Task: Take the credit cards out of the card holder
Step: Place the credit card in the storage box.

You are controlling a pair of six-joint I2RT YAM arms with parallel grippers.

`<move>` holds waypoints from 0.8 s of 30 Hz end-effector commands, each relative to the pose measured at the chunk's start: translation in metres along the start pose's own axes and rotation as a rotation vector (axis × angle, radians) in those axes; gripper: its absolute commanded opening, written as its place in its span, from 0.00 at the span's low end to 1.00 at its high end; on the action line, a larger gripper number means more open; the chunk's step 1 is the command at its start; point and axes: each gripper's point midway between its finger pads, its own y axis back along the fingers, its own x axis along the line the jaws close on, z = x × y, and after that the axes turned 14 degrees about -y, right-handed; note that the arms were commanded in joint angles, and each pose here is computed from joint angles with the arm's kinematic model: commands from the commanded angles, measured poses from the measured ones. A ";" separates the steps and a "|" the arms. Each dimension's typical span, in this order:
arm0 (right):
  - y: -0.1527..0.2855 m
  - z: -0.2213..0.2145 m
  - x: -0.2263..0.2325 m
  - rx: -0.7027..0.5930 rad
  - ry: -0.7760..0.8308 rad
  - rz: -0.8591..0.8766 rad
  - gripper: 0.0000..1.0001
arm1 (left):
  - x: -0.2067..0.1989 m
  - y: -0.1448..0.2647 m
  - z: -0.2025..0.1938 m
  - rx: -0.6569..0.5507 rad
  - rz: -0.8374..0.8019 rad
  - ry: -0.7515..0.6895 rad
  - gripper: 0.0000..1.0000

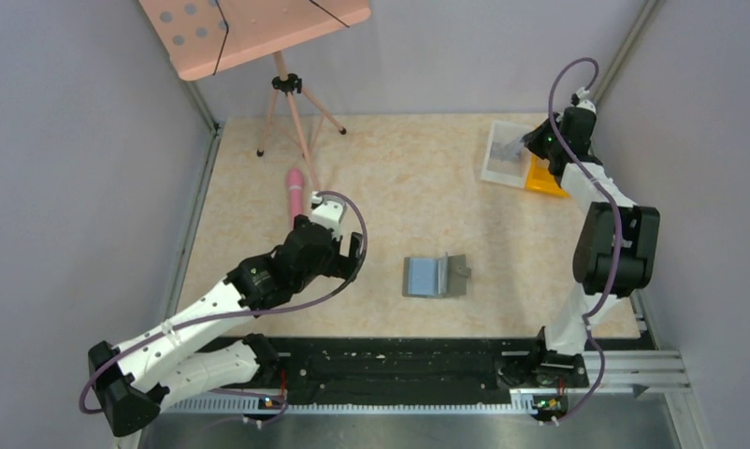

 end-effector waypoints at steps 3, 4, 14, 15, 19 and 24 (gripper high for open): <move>-0.041 0.042 0.017 -0.124 -0.047 0.082 0.00 | 0.019 -0.001 0.010 0.029 0.016 0.037 0.99; -0.048 0.040 0.013 -0.123 -0.055 0.075 0.00 | 0.023 -0.002 0.009 0.033 0.029 0.025 0.99; -0.105 0.020 -0.003 -0.063 -0.164 0.092 0.00 | 0.040 -0.005 0.002 0.027 0.119 0.002 0.99; -0.108 0.018 -0.004 -0.060 -0.173 0.097 0.00 | 0.041 -0.004 0.003 0.021 0.122 0.002 0.99; -0.116 0.012 -0.012 -0.050 -0.178 0.081 0.00 | 0.042 -0.004 0.006 0.007 0.126 0.002 0.99; -0.121 0.006 -0.021 -0.028 -0.154 0.051 0.00 | 0.041 -0.003 0.007 0.002 0.124 0.005 0.99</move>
